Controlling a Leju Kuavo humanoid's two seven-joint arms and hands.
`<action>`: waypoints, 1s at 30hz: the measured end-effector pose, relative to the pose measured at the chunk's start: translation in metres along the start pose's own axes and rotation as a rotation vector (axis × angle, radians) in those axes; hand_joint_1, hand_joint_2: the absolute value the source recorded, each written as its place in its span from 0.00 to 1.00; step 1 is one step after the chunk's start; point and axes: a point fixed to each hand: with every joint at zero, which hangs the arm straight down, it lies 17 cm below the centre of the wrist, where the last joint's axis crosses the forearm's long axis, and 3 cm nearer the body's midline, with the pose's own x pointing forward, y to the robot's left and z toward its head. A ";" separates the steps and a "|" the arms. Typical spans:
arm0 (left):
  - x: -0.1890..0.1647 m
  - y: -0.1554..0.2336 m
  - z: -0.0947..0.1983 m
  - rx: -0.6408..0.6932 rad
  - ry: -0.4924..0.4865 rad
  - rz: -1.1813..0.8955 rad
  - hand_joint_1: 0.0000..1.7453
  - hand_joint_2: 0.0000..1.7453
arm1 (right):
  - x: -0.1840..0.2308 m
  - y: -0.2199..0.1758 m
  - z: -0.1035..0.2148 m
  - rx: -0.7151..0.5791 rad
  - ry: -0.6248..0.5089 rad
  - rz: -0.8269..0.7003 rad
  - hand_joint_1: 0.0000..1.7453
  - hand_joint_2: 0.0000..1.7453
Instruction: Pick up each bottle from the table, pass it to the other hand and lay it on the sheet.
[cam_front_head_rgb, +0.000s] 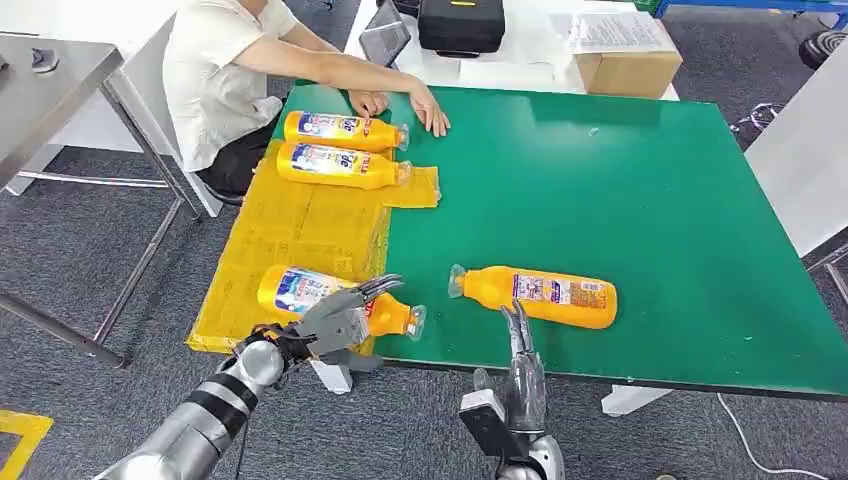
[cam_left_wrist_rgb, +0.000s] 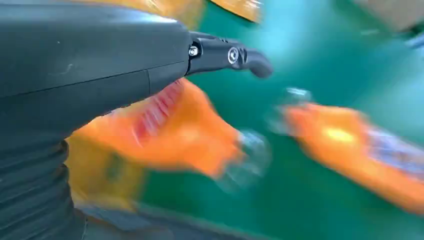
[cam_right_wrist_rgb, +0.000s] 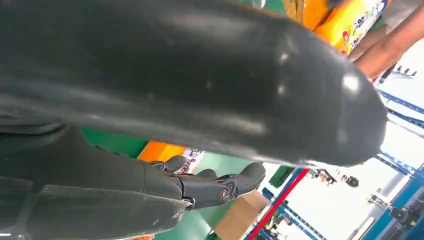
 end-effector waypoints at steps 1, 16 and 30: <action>0.009 -0.003 0.002 0.001 -0.032 0.031 0.00 1.00 | 0.000 0.000 0.000 0.002 -0.001 0.000 0.00 0.00; 0.077 -0.012 0.006 0.058 -0.260 0.059 0.00 1.00 | 0.004 0.008 0.004 0.043 -0.037 0.032 0.00 0.00; 0.115 -0.054 -0.011 0.185 -0.292 0.360 0.00 1.00 | -0.049 -0.069 -0.020 0.146 -0.177 0.788 0.00 1.00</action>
